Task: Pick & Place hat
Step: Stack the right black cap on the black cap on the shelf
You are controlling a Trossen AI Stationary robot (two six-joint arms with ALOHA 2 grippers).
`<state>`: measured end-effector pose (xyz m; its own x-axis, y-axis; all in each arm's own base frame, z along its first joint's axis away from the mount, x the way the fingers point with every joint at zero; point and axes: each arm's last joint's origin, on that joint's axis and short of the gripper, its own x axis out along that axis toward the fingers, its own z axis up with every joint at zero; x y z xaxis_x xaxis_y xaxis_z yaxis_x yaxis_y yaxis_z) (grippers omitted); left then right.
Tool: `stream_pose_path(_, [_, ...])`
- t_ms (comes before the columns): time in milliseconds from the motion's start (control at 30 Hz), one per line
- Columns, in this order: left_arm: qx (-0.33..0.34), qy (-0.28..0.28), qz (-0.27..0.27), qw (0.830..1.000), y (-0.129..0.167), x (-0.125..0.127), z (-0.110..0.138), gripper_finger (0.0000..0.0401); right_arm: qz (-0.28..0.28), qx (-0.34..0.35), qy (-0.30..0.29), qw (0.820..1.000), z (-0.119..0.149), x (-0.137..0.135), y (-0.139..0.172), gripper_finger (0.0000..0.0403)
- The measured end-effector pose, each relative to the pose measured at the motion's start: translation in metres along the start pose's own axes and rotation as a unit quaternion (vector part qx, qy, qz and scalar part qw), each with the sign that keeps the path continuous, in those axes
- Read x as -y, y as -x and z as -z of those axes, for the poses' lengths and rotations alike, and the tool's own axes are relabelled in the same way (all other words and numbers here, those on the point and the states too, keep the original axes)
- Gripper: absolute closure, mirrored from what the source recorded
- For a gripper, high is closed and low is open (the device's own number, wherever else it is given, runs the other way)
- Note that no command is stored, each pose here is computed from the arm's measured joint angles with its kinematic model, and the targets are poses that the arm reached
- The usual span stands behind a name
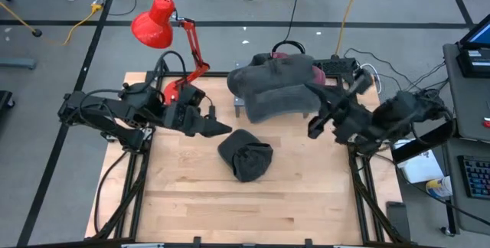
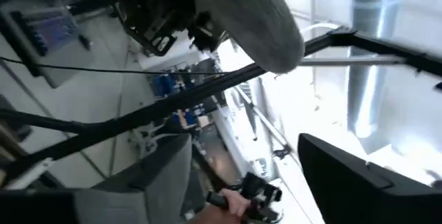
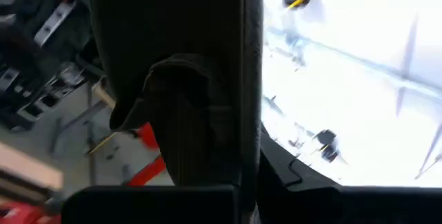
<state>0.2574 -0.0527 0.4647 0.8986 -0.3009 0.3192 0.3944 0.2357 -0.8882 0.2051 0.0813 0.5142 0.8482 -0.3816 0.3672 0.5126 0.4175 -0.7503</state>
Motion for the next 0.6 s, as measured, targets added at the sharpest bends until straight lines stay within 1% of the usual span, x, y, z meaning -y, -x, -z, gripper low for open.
stream_pose_path(133, [0.025,0.02,0.023,0.999,-0.001,0.006,0.002,0.0097,0.02,0.029,0.035,0.999,-0.012,0.003,0.008,0.0398])
stream_pose_path(267, [0.05,0.038,0.056,0.996,-0.011,0.004,0.006,0.0081,0.035,0.055,0.064,0.996,-0.021,0.001,0.011,0.0398])
stream_pose_path(400, [0.058,0.061,0.089,0.992,-0.026,-0.006,0.01,0.0083,0.036,0.077,0.092,0.992,-0.027,-0.005,0.012,0.0398])
stream_pose_path(600, [0.089,0.074,0.142,0.983,-0.046,-0.025,0.013,0.0093,0.028,0.071,0.117,0.99,-0.029,-0.017,0.008,0.0398])
